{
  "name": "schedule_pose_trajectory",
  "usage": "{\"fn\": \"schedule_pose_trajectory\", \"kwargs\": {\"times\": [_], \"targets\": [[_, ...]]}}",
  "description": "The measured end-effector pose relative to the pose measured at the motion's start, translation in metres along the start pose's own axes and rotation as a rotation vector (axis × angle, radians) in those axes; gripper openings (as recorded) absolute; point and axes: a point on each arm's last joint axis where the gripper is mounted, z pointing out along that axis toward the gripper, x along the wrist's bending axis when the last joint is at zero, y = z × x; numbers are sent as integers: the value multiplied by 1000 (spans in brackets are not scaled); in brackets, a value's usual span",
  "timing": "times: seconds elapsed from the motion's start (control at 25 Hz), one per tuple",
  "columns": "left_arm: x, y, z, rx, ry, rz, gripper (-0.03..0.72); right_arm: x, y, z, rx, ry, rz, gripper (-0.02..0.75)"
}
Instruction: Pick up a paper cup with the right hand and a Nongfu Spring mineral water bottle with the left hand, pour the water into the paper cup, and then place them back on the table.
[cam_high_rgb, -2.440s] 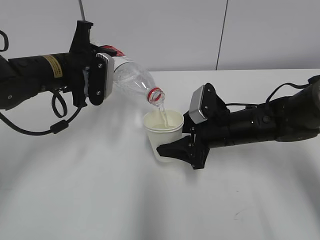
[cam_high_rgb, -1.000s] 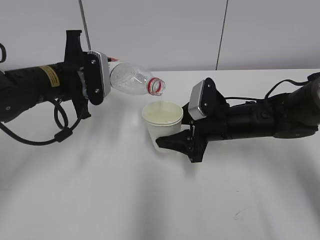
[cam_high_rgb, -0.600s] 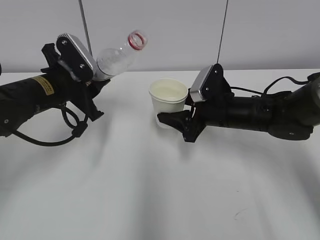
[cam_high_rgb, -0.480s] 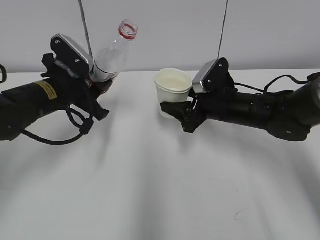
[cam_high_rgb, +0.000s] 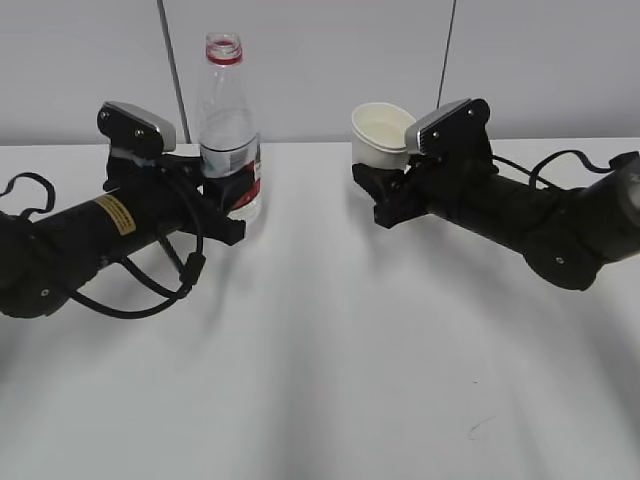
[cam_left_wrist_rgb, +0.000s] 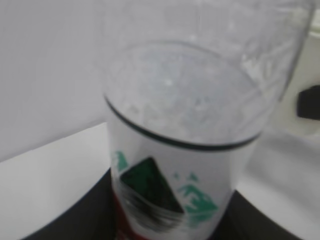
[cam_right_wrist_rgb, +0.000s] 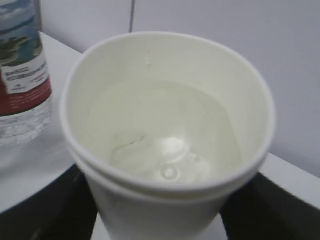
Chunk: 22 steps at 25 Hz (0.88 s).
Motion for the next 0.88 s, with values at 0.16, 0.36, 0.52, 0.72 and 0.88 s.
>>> {"fn": "schedule_pose_trajectory", "kwargs": {"times": [0.16,0.36,0.52,0.72,0.88], "targets": [[-4,-14,3,-33,-38,-68,302,-3,-18,2,38,-30,31,498],[-11,-29,5,-9,-103,-86,302,0,-39,5,21,-35,51,498],[-14,-44,6,25,-125,-119,302,3,-56,7,35,-32,55,498],[-19,-51,6,31,-164,-117,302,7,-72,7,36,-28,48,498],[-20,-52,6,25,-182,-113,302,8,-77,7,45,-28,49,498]]}}
